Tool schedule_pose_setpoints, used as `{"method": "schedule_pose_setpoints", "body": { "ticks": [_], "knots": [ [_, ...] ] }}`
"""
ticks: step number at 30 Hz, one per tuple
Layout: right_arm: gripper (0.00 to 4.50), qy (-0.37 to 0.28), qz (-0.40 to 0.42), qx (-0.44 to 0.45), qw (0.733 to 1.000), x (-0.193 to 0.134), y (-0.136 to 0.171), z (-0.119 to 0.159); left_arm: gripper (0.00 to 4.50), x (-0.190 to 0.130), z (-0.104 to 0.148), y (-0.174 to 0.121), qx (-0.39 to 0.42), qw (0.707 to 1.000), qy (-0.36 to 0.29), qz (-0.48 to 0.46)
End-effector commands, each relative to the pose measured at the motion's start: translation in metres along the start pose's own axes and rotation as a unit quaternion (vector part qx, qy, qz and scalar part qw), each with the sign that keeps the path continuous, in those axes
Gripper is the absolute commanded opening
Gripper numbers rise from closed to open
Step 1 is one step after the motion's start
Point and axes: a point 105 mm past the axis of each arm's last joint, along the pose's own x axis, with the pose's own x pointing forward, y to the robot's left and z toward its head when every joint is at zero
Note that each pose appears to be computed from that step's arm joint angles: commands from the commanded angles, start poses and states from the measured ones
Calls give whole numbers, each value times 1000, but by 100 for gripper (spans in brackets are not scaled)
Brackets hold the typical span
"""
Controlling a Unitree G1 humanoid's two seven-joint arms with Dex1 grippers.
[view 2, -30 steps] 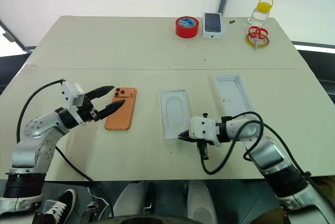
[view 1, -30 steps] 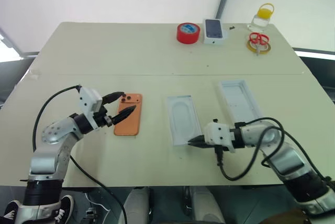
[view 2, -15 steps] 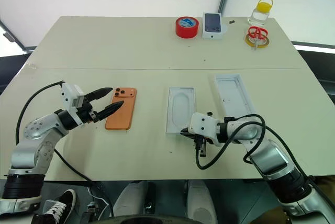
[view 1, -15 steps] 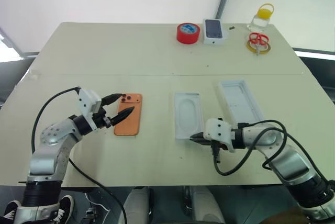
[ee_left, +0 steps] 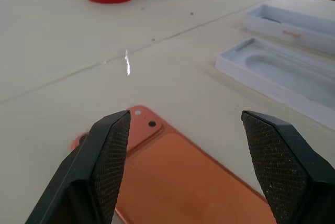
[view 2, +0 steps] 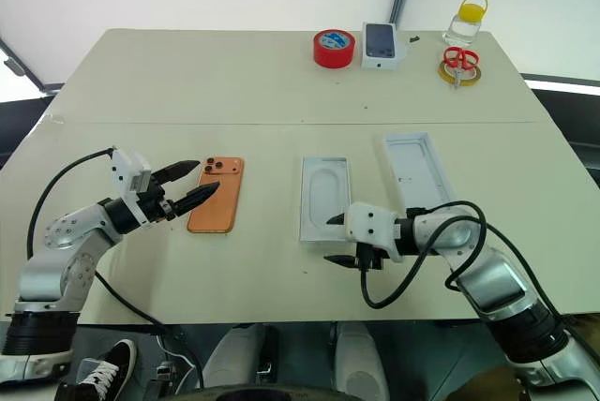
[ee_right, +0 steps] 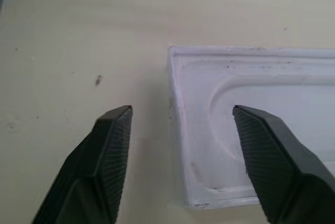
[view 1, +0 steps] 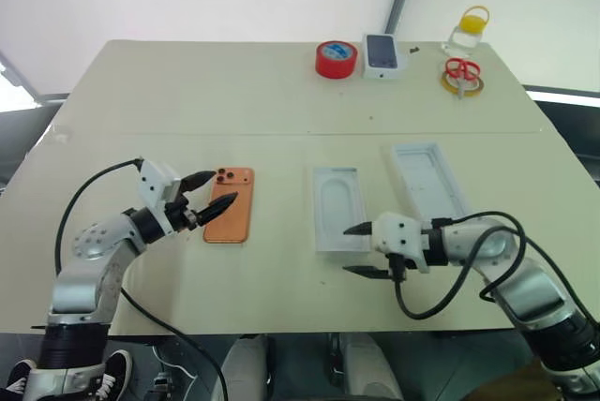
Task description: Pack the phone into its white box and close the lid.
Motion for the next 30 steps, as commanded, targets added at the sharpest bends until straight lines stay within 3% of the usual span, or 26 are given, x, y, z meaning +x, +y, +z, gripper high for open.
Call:
{"method": "schedule_pose_setpoints", "body": {
  "ticks": [1, 4, 5, 7, 11, 15, 19, 22, 30],
  "knots": [
    [291, -55, -55, -10, 997, -2, -29, 30, 356, -8, 9, 13, -43, 999, 6, 25],
    [291, -82, -81, -19, 993, 17, -45, 45, 356, -15, 7, 29, -126, 991, 22, 50],
    [269, -95, -77, -11, 992, 26, -46, 51, 356, -19, 5, 34, -165, 984, 27, 54],
    [209, -100, -65, -33, 992, 45, -46, 59, 356, -24, 4, 41, -188, 980, 33, 64],
    [6, -90, -89, -79, 989, 84, -54, 69, 356, -34, -13, 49, -280, 953, 81, 79],
    [6, -71, -87, -99, 989, 115, -58, 70, 356, -36, -19, 54, -324, 938, 84, 86],
    [6, -8, -82, -108, 991, 148, -61, 62, 356, -27, -33, 52, -361, 919, 127, 98],
    [6, 23, -35, -111, 993, 157, -52, 51, 356, -21, -33, 45, -364, 917, 141, 84],
    [6, 29, 10, -111, 993, 168, -41, 47, 356, -15, -48, 18, -399, 889, 220, 42]
  ]
}}
